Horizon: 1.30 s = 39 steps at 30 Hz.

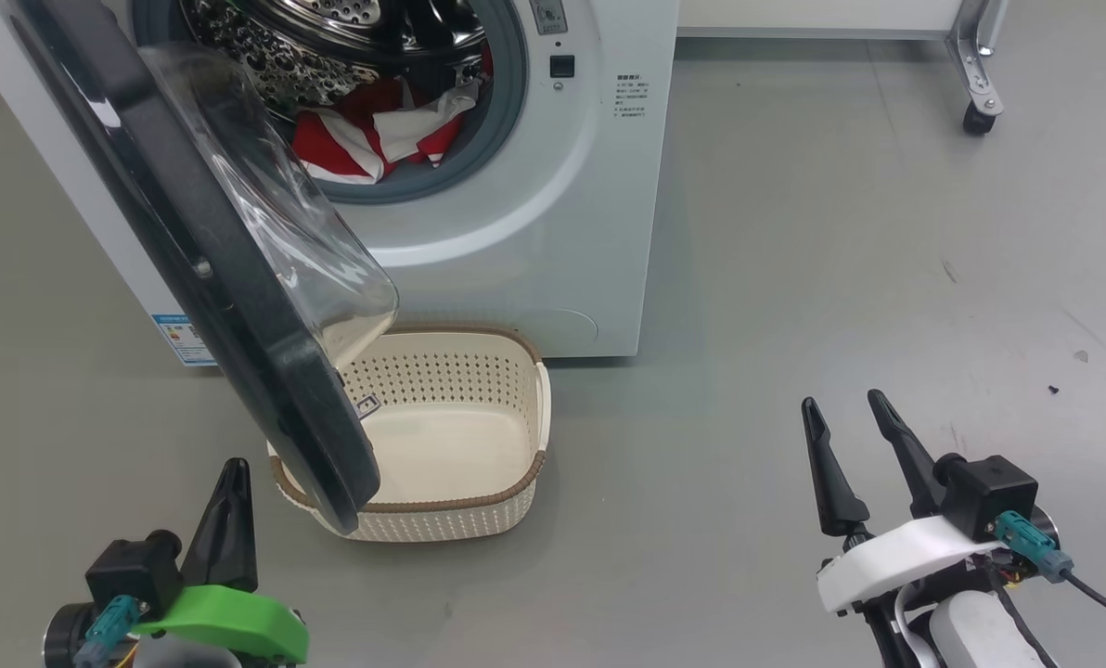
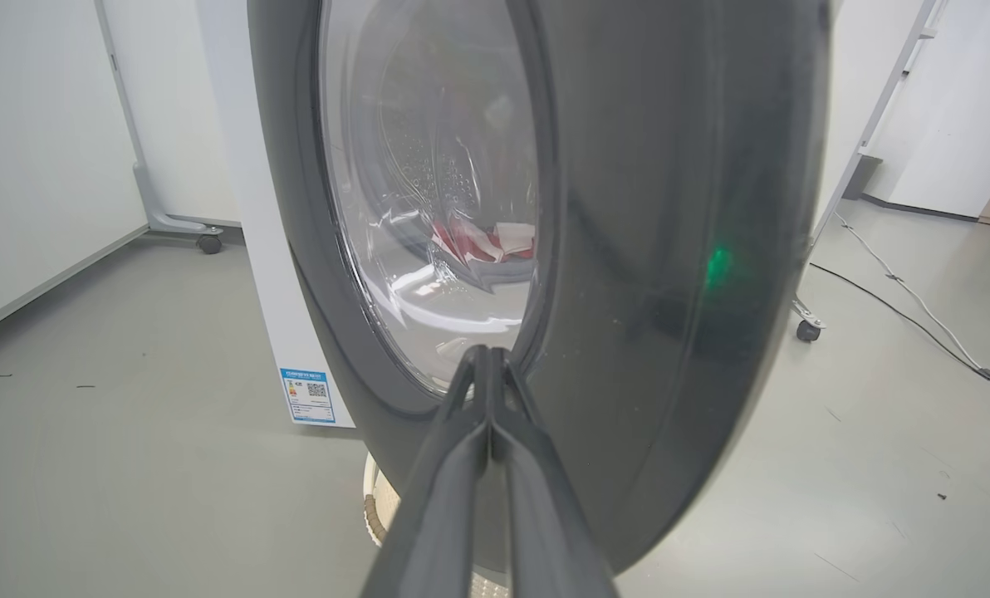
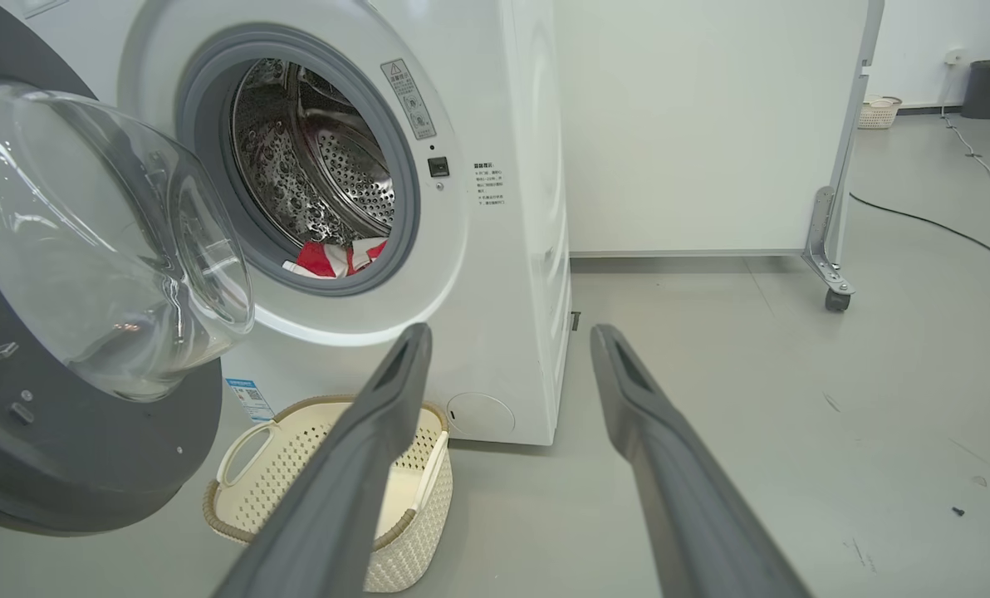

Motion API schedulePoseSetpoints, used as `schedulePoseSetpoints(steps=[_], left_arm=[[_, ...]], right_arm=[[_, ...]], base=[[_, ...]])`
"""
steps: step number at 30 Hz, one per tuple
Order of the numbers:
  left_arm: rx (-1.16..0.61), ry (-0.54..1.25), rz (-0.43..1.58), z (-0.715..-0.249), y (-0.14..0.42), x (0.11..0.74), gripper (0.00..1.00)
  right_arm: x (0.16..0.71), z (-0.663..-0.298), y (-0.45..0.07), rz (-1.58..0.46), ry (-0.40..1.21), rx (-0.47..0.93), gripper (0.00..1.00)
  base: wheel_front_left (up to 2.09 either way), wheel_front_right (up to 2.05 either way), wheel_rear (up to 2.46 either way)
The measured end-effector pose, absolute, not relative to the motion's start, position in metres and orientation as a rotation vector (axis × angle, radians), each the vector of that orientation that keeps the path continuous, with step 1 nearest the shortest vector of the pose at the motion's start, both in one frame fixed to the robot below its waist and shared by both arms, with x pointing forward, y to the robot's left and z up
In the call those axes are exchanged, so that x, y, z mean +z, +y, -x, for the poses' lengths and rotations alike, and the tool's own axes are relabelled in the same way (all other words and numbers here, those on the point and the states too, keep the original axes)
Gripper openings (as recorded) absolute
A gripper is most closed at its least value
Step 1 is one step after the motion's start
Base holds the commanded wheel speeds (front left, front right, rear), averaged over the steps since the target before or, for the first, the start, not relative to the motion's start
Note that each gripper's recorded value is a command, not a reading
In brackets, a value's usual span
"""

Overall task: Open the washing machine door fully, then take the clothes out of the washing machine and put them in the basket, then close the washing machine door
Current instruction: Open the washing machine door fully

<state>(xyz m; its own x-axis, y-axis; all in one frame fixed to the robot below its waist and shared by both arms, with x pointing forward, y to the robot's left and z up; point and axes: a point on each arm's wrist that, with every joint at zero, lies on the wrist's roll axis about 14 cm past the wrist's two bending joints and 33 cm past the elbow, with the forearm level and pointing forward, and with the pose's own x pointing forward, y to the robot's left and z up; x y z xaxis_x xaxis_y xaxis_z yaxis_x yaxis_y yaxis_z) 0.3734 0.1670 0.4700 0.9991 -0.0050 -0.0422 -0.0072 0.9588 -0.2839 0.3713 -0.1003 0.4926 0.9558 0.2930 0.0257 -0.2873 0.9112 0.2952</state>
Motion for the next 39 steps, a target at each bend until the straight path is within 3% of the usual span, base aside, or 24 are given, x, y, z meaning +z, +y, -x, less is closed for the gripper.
schedulePoseSetpoints(steps=[16, 39], left_arm=[[0.046, -0.055, 0.352, -0.382, 0.184, 0.498, 0.0], [0.008, -0.564, 0.26, -0.403, 0.21, 0.671, 0.0]], right_arm=[[0.493, -0.373, -0.101, -0.301, 0.012, 0.291, 1.0], [0.501, -0.37, -0.099, -0.303, -0.012, 0.294, 1.0]], base=[[0.0, 0.0, 0.0], [0.0, 0.0, 0.0]])
